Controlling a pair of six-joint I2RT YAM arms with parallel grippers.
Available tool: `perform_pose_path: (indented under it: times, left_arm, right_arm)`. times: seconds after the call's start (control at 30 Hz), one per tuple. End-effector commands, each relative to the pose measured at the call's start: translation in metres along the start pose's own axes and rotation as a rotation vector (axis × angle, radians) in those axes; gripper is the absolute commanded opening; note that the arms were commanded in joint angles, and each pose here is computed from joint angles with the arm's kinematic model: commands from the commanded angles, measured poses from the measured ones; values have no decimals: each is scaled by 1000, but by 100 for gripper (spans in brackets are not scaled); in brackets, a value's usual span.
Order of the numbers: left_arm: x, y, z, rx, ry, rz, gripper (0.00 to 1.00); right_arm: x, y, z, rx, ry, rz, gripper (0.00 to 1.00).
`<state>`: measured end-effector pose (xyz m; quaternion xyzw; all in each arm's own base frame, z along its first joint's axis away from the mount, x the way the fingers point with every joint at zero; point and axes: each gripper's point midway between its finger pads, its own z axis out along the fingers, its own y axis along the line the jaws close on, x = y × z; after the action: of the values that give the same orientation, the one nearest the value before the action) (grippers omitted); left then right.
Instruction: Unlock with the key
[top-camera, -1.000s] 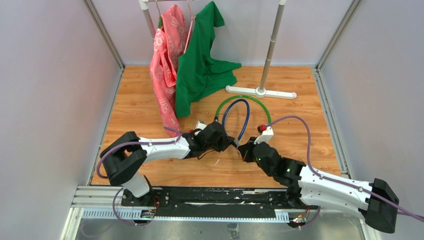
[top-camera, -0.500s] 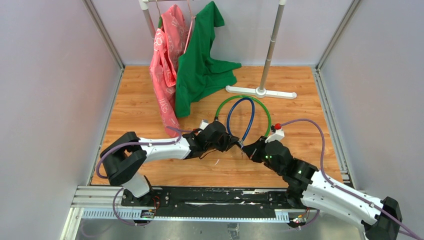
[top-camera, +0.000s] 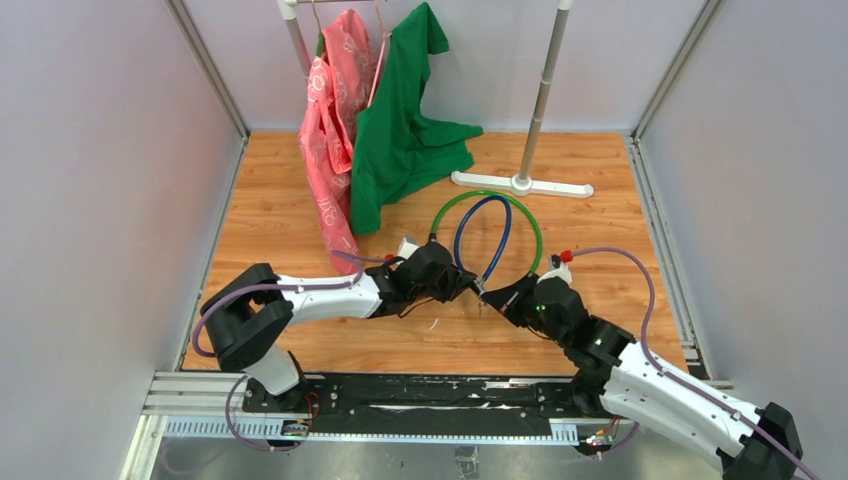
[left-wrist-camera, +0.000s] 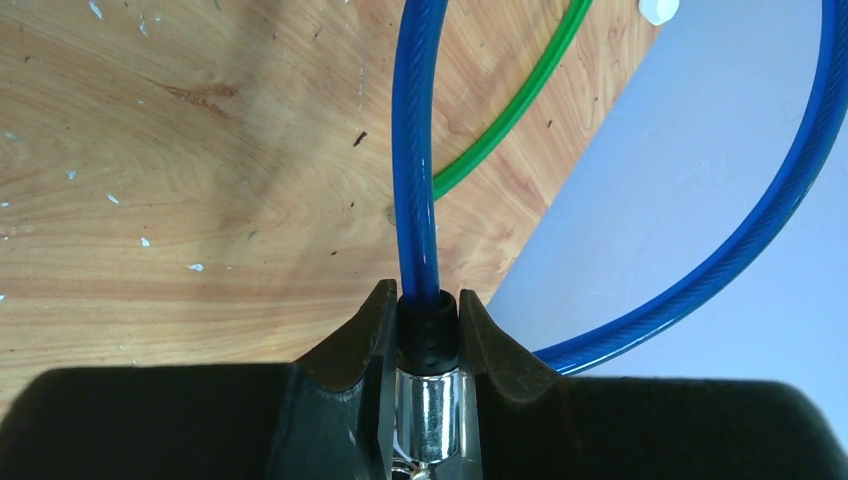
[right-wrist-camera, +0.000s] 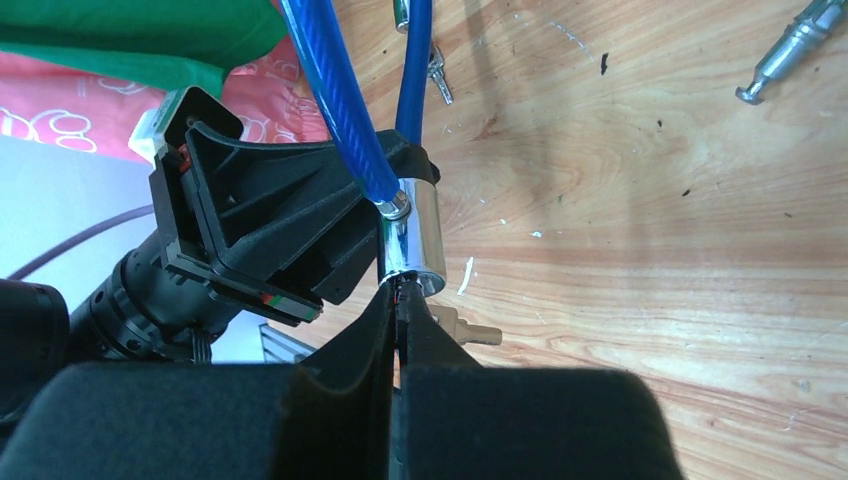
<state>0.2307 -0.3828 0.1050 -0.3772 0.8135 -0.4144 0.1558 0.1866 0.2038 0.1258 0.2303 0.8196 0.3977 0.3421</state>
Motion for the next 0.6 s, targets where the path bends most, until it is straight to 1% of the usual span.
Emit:
perform_pose_path:
  times: [0.0,0.2,0.4,0.43,0.57]
  left_arm:
    - [67,-72,-55,244,254,23,0]
    - [58,-87,-72,311,213,35,0]
    - [50,-101,-88,392,186,33,0]
    - [48,-104,-92,412,178,26,0]
    - [46,-120,-109,487,175,27,0]
  right_arm:
    - [-16,-26,11,95,-98,125,0]
    - [-24,-15,12,67,-128,218,0]
    - [-33,8,13,4,-141,327,0]
    - [-35,16,13,-25,-147,335,0]
    - [-39,26,15,-47,-151,357,0]
